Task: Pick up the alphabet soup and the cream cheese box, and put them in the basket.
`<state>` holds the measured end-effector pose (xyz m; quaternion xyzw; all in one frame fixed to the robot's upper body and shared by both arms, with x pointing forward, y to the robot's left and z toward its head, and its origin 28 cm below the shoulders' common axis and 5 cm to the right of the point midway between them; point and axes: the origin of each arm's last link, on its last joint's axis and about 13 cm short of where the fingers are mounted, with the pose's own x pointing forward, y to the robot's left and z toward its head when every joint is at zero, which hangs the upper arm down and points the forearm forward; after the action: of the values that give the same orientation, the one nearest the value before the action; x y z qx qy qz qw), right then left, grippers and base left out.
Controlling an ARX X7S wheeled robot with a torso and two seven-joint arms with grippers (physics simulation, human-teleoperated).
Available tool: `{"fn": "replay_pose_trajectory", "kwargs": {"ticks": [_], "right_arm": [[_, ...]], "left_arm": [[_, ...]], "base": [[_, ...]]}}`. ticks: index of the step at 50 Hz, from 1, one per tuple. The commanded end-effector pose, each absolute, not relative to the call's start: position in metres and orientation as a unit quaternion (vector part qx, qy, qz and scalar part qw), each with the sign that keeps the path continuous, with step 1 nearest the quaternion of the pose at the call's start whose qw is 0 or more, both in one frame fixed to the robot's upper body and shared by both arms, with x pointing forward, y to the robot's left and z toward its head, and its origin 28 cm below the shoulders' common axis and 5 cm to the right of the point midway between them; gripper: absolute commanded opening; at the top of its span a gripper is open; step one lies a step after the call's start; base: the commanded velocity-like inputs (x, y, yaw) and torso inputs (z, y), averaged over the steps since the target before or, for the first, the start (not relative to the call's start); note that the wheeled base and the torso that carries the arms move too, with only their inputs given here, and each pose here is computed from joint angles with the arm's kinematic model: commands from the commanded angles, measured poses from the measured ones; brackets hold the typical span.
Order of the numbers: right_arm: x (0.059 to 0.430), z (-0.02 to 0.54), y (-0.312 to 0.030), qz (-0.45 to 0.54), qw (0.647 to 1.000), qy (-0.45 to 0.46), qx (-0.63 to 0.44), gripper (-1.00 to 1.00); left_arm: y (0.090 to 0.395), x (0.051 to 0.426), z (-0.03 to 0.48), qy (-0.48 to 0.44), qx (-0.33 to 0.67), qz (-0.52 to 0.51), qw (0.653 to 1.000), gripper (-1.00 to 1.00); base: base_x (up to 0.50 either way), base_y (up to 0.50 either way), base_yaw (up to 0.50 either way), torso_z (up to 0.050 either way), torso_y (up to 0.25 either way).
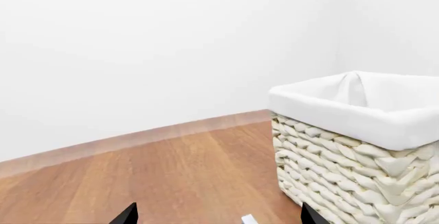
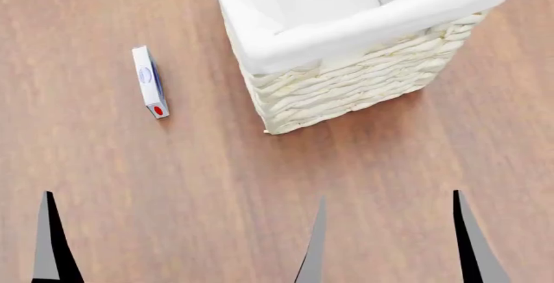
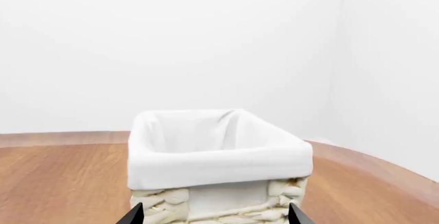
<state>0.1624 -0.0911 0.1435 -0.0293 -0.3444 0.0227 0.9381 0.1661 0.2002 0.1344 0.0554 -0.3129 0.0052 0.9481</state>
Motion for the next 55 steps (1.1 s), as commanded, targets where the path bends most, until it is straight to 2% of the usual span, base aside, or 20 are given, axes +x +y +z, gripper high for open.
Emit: {"fn": "replay_pose_trajectory", "kwargs": {"ticks": [1, 24, 39, 55], "right_arm": [[0.161, 0.144, -0.090, 0.023, 0.937, -0.347, -0.035, 1.00], [0.131, 0.152, -0.090, 0.036, 0.948, -0.303, -0.085, 1.00], [0.118, 0.133, -0.088, 0.062, 0.984, -0.144, -0.084, 1.00], [0.115, 0.123, -0.094, 0.051, 0.991, -0.076, -0.097, 1.00]], "left_arm": [[0.201, 0.166, 0.134, -0.313, 0.054, 0.005, 0.948, 1.00], [0.201, 0.170, 0.131, -0.309, 0.050, 0.005, 0.950, 1.00], [0.204, 0.173, 0.128, -0.305, 0.048, 0.007, 0.951, 1.00], [0.204, 0.175, 0.125, -0.300, 0.047, 0.008, 0.953, 1.00]], "base": [[0.00, 0.00, 0.00, 0.000, 0.000], [0.00, 0.00, 0.00, 0.000, 0.000], [0.00, 0.00, 0.00, 0.000, 0.000], [0.00, 0.00, 0.00, 0.000, 0.000]]}}
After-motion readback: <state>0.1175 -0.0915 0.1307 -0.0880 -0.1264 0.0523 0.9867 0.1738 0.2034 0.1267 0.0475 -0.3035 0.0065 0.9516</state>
